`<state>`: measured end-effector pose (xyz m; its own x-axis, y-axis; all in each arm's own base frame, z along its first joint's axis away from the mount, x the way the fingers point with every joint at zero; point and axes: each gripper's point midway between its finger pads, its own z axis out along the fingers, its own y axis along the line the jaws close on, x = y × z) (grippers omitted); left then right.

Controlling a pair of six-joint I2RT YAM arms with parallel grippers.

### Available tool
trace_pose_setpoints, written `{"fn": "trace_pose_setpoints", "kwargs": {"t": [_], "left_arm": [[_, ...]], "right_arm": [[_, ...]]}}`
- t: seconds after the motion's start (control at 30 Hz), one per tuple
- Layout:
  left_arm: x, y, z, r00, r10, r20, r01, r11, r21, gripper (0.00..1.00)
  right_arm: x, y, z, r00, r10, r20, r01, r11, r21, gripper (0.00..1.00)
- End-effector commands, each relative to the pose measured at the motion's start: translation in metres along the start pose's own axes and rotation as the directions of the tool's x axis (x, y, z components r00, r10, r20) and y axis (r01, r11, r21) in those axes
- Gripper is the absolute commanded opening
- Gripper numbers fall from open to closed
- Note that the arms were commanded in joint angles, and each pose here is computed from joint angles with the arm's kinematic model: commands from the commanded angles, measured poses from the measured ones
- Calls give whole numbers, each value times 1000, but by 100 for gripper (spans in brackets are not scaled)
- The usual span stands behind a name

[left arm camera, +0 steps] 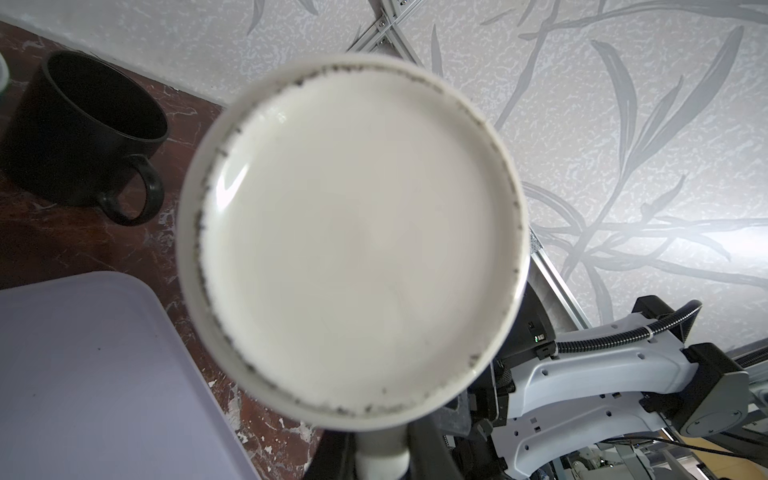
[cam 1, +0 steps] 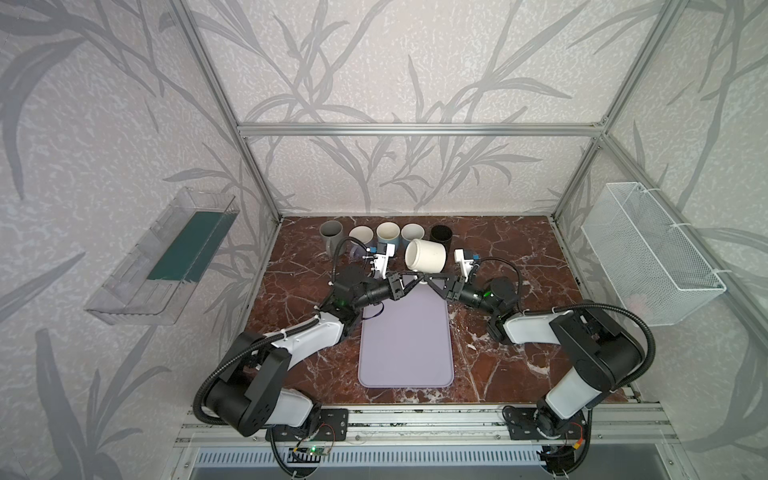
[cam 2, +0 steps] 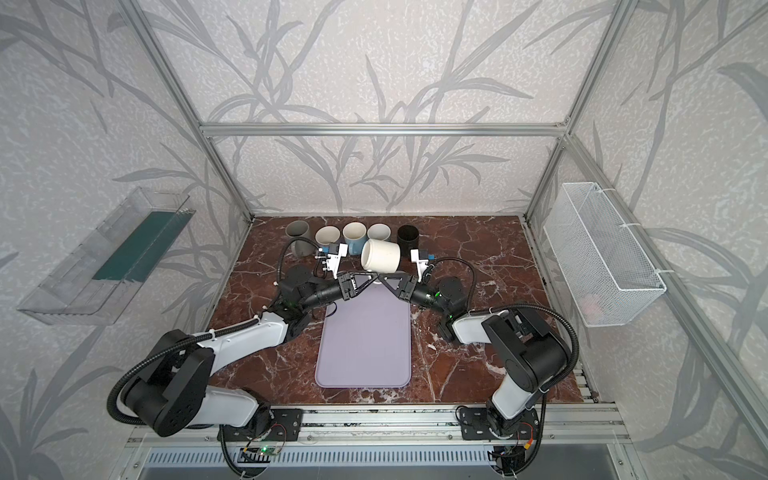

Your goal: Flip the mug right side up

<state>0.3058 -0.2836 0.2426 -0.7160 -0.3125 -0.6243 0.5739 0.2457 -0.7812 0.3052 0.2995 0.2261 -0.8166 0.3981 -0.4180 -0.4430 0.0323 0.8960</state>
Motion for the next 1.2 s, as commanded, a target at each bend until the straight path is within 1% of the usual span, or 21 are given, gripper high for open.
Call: {"fn": "trace_pose_setpoints", "kwargs": {"t": [0.0,0.1,0.63,0.83,0.93,1.17], "left_arm": [[-24,-39,-4,994,73,82,-85,983,160,0],[-25,-40,-4,995,58,85,-73,980,186,0],[-25,-42,-6,997,24,79,-42,974,224,0],[-25,-44,-3,998,-18,68,-3,956,292,0],[-24,-40,0,998,-30,63,11,958,287,0],[-24,-43,-1,998,-25,59,6,956,293,0]], "right_arm": [[-8,33,3,997,-72,11,73,994,-85,30],[-9,40,2,996,-83,17,84,992,-98,28],[-20,55,-4,992,-105,64,112,987,-113,24],[-21,60,-2,992,-112,58,119,985,-128,23],[-21,61,-1,992,-113,56,119,984,-131,22],[-25,60,-3,991,-113,75,122,985,-124,20]]}}
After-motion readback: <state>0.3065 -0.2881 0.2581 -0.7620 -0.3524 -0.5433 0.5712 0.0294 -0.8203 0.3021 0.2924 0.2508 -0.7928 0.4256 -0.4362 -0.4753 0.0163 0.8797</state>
